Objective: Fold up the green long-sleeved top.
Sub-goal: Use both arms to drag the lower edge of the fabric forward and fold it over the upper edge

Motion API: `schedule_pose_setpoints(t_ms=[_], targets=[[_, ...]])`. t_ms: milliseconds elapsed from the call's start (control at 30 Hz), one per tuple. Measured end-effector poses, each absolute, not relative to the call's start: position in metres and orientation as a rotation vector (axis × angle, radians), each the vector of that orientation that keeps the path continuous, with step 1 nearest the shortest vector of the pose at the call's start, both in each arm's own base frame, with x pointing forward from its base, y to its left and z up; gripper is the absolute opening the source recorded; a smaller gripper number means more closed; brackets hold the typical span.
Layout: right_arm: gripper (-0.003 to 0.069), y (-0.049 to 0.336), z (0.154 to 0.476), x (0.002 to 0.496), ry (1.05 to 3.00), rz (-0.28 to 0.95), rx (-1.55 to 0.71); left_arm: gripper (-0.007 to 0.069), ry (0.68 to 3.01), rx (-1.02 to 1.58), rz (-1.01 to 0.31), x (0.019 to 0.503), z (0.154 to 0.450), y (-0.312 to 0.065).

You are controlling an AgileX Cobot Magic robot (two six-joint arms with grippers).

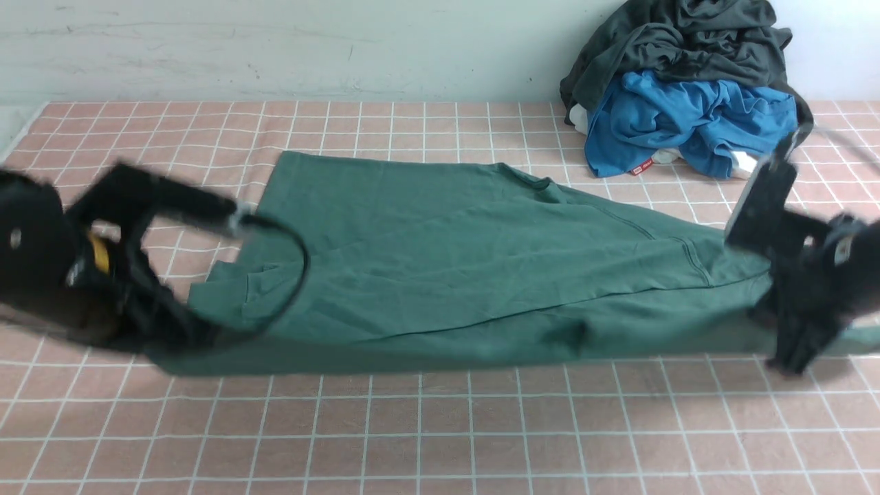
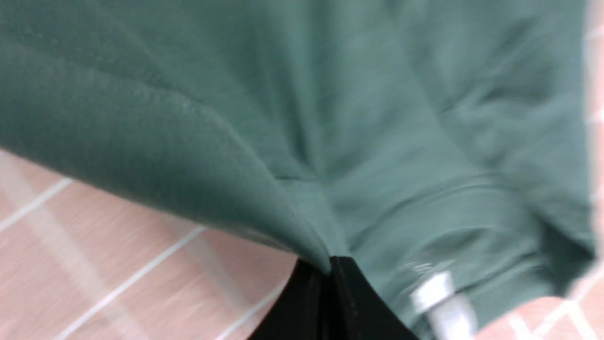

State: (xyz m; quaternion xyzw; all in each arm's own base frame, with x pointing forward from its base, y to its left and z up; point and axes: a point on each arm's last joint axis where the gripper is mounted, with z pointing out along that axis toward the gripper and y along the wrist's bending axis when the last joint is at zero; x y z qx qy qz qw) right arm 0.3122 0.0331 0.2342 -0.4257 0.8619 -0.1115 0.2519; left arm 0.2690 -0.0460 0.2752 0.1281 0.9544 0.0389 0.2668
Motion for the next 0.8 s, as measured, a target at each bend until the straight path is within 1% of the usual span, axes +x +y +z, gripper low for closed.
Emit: schedule_pose_setpoints(t_ms=[67,133,200,233,267,300,333,433,467,500,533,600,667,700,733,767,800], targets=[[0.0,0.032,0.245,0.333,2.298,-0.322,-1.083,-0.0001,2.485,0.297,0.096,0.301,0.293,-0.046],[0.0,0.032,0.247,0.352,2.271,-0.337,-1.06,-0.0001,2.422,0.275,0.098,0.334,0.303,-0.048],[0.0,0.033,0.243,0.378,2.256,-0.348,-1.054,-0.0001,2.389,0.274,0.117,0.377,0.302,-0.051],[0.0,0.033,0.243,0.383,2.25,-0.352,-1.049,-0.0001,2.363,0.272,0.121,0.392,0.306,-0.053],[0.0,0.035,0.235,0.396,2.261,-0.349,-1.049,-0.0001,2.345,0.275,0.13,0.413,0.303,-0.055],[0.0,0.036,0.227,0.409,2.27,-0.344,-1.041,-0.0001,2.331,0.283,0.145,0.437,0.296,-0.058],[0.0,0.036,0.226,0.417,2.268,-0.343,-1.027,-0.0001,2.324,0.286,0.153,0.449,0.292,-0.06],[0.0,0.039,0.201,0.45,2.31,-0.32,-0.956,-0.0001,2.319,0.286,0.185,0.511,0.254,-0.066],[0.0,0.039,0.2,0.452,2.315,-0.316,-0.941,-0.0001,2.32,0.287,0.188,0.514,0.252,-0.066],[0.0008,0.041,0.194,0.466,2.327,-0.297,-0.873,0.0002,2.357,0.278,0.203,0.535,0.225,-0.067],[0.0022,0.041,0.189,0.473,2.343,-0.279,-0.819,0.0013,2.369,0.27,0.211,0.546,0.213,-0.068],[0.0055,0.042,0.181,0.482,2.375,-0.251,-0.73,0.0046,2.368,0.249,0.218,0.56,0.203,-0.067],[0.012,0.04,0.177,0.494,2.41,-0.218,-0.592,0.012,2.386,0.211,0.221,0.573,0.183,-0.067],[0.0139,0.039,0.176,0.497,2.427,-0.2,-0.525,0.0145,2.406,0.189,0.214,0.575,0.174,-0.066],[0.016,0.037,0.176,0.498,2.435,-0.19,-0.489,0.0172,2.397,0.171,0.205,0.577,0.176,-0.066],[0.0211,0.03,0.179,0.502,2.47,-0.157,-0.32,0.0246,2.41,0.098,0.166,0.579,0.171,-0.064],[0.0227,0.028,0.182,0.504,2.473,-0.151,-0.266,0.0282,2.41,0.076,0.155,0.579,0.171,-0.063]])
